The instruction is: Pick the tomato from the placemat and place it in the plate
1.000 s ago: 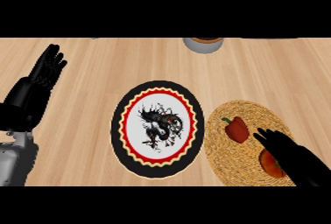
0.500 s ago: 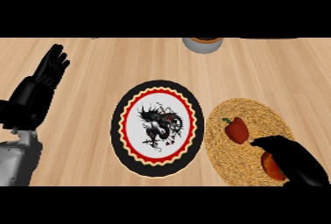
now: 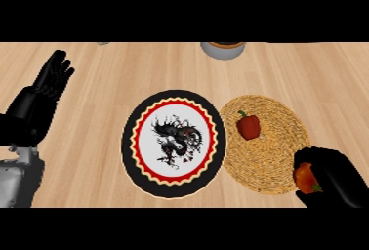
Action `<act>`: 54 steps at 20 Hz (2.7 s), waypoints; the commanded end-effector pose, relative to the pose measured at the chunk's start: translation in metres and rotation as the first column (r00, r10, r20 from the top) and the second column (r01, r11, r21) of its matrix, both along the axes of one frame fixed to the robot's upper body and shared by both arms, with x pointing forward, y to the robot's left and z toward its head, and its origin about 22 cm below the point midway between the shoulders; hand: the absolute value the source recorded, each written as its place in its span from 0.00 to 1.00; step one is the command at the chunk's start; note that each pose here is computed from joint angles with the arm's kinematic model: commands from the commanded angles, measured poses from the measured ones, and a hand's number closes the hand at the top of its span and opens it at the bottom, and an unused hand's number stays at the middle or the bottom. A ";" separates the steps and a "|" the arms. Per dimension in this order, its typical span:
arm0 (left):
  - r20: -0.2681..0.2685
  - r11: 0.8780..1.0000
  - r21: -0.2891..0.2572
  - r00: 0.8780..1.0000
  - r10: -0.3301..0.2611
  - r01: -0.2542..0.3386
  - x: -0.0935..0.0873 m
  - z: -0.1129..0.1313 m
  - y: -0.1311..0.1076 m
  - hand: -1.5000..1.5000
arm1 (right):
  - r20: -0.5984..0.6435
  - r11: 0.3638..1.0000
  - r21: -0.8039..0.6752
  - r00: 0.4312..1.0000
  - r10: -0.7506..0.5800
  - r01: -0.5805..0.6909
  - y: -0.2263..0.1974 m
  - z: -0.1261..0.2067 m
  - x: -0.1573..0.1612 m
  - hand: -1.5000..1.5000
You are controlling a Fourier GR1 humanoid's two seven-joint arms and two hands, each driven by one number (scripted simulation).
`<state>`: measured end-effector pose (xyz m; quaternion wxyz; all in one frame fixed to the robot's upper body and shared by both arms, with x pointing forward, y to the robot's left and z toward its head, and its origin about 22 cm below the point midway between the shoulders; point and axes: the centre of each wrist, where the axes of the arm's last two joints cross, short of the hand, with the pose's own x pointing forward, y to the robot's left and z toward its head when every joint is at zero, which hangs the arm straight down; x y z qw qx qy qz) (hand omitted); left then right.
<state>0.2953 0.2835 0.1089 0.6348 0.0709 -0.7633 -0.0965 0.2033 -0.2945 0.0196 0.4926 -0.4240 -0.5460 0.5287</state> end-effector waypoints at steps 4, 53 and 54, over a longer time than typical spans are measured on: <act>-0.020 0.998 0.004 0.997 0.070 -0.070 -0.012 -0.005 0.025 0.50 | -0.090 0.794 -0.074 0.788 -0.608 0.604 -0.042 -0.021 -0.075 1.00; 0.021 0.998 0.012 0.998 -0.056 0.056 0.009 0.002 -0.004 0.50 | -0.040 0.866 0.422 0.960 -0.277 0.267 0.290 0.065 0.109 1.00; 0.026 0.998 0.006 0.998 -0.059 0.059 0.006 -0.002 -0.021 0.50 | -0.057 0.809 0.492 0.939 -0.338 0.321 0.278 0.055 0.116 1.00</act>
